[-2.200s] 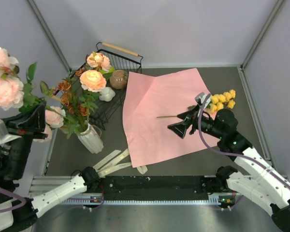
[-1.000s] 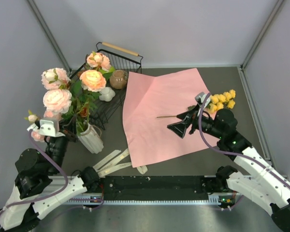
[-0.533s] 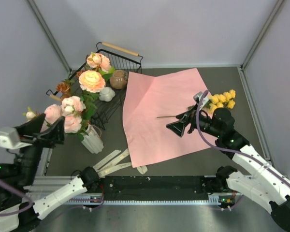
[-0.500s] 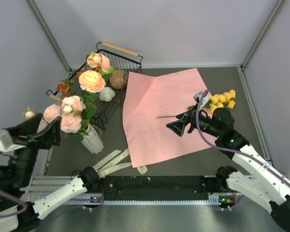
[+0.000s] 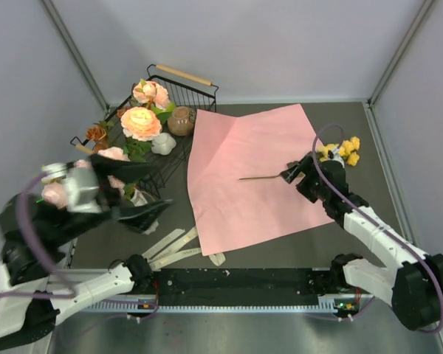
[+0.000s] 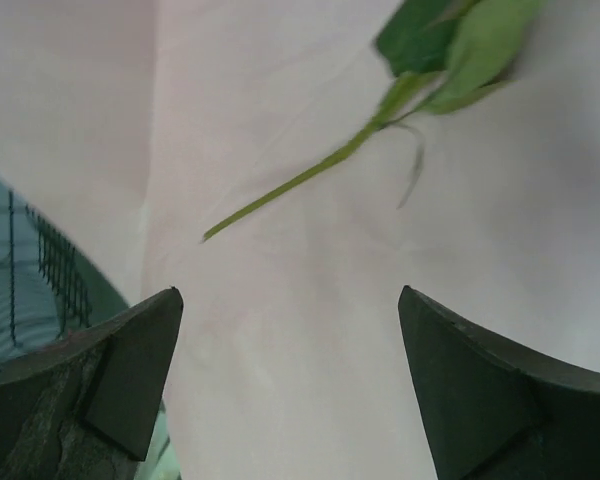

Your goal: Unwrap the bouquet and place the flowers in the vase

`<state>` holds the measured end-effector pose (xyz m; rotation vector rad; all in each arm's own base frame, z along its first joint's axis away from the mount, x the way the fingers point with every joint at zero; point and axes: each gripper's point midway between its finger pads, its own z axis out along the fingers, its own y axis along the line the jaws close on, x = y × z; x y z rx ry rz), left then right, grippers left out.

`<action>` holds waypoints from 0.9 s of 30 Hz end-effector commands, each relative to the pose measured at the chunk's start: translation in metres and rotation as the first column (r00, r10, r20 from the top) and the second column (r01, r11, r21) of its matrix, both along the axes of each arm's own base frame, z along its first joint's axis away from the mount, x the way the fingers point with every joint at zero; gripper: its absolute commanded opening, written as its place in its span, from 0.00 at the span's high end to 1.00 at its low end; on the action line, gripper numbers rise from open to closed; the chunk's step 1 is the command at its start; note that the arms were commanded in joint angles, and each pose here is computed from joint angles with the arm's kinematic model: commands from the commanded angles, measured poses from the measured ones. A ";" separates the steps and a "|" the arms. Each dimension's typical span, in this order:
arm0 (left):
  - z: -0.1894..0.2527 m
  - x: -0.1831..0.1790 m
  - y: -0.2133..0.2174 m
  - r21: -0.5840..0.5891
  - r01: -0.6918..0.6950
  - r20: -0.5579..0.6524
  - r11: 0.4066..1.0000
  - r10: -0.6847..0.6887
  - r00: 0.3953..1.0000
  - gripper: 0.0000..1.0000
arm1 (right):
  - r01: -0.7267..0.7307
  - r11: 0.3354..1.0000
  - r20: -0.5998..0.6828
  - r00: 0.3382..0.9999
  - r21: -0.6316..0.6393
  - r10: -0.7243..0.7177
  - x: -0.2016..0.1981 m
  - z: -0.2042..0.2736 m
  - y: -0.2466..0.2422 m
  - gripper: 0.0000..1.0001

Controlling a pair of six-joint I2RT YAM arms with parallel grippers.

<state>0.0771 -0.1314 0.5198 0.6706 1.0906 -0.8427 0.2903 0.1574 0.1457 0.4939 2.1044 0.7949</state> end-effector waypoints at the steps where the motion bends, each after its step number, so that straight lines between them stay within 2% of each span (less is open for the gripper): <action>1: -0.069 -0.004 -0.093 0.204 0.346 -0.195 0.916 -0.308 0.931 0.19 | 0.282 0.957 -0.097 0.957 0.066 -0.275 0.030 -0.016 -0.044 0.11; 3: -0.084 -0.004 -0.112 0.198 0.419 -0.258 0.886 -0.365 0.894 0.22 | 0.394 0.919 -0.092 0.916 0.014 -0.391 0.043 -0.024 -0.068 0.16; 7: -0.134 0.012 -0.155 0.192 0.501 -0.408 0.844 -0.396 0.823 0.27 | 0.526 0.849 -0.140 0.846 0.055 -0.515 0.067 -0.040 -0.101 0.27; 9: -0.162 0.019 -0.169 0.191 0.521 -0.503 0.832 -0.373 0.780 0.31 | 0.512 0.853 -0.160 0.855 0.102 -0.494 0.082 -0.048 -0.098 0.33; 13: -0.200 0.026 -0.184 0.197 0.540 -0.615 0.818 -0.326 0.718 0.37 | 0.462 0.879 -0.162 0.882 0.119 -0.442 0.104 -0.062 -0.089 0.36; 18: -0.228 0.028 -0.189 0.198 0.540 -0.682 0.818 -0.280 0.675 0.38 | 0.420 0.901 -0.117 0.906 0.107 -0.408 0.127 -0.077 -0.085 0.41; 22: -0.231 0.027 -0.189 0.190 0.539 -0.690 0.821 -0.279 0.668 0.38 | 0.419 0.904 -0.074 0.907 0.085 -0.414 0.145 -0.089 -0.088 0.46; 25: -0.231 0.028 -0.190 0.184 0.537 -0.691 0.823 -0.280 0.667 0.38 | 0.415 0.904 -0.070 0.909 0.100 -0.410 0.159 -0.090 -0.087 0.63; 26: -0.232 0.029 -0.190 0.185 0.532 -0.694 0.826 -0.273 0.666 0.38 | 0.407 0.907 -0.059 0.913 0.108 -0.403 0.164 -0.091 -0.085 0.73; 27: -0.230 0.030 -0.191 0.184 0.530 -0.693 0.828 -0.274 0.667 0.38 | 0.403 0.908 -0.046 0.915 0.116 -0.400 0.168 -0.089 -0.084 0.76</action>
